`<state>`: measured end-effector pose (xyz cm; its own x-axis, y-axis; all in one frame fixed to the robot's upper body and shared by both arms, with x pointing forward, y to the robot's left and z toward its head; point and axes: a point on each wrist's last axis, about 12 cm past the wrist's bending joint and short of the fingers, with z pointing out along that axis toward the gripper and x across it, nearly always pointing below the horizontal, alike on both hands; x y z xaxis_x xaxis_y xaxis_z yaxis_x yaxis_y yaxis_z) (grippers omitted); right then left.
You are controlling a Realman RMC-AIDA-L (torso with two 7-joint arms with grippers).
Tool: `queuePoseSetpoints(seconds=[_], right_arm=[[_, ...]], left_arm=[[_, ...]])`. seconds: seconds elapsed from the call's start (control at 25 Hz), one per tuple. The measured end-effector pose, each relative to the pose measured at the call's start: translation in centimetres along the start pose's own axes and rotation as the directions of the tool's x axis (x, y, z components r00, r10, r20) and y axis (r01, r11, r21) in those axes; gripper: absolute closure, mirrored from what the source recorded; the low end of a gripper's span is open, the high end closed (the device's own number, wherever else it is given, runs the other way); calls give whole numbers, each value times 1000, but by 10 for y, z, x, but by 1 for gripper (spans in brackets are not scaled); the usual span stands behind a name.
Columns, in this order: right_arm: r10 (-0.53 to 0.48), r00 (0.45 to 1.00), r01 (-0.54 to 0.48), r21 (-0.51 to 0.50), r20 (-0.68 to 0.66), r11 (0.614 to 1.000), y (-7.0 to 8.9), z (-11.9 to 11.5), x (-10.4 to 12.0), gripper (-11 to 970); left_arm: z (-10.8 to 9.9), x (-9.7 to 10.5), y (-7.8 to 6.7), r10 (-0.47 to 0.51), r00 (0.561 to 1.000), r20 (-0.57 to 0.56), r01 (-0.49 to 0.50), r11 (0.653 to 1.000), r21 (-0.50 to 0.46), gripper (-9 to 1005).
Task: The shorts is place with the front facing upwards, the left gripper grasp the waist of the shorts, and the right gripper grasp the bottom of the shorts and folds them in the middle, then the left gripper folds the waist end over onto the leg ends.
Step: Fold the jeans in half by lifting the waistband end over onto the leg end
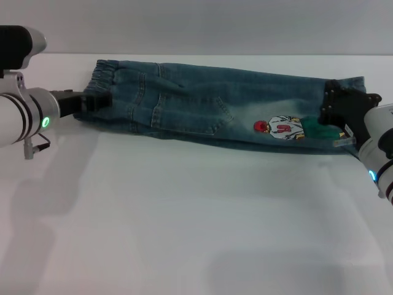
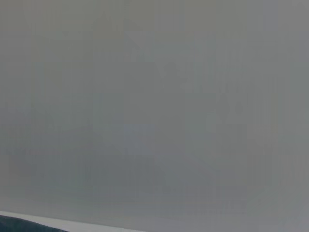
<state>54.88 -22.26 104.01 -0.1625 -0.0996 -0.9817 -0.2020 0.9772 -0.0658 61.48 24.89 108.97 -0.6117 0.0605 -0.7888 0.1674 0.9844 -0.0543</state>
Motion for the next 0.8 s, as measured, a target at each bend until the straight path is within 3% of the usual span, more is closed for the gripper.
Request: queuePoseSetpoints(seconds=[0.32,0.8], right_arm=[[-6,1000,6,-2,-11,1000,-1,1,1,961],[-12,1000,12,-1,-26,1000,-3,2,3,960]], left_arm=[[1,3,6,-22,1000,-14,22,1000,-16,217],[2,2,0,-9,999,-45,9,1000,2,245]])
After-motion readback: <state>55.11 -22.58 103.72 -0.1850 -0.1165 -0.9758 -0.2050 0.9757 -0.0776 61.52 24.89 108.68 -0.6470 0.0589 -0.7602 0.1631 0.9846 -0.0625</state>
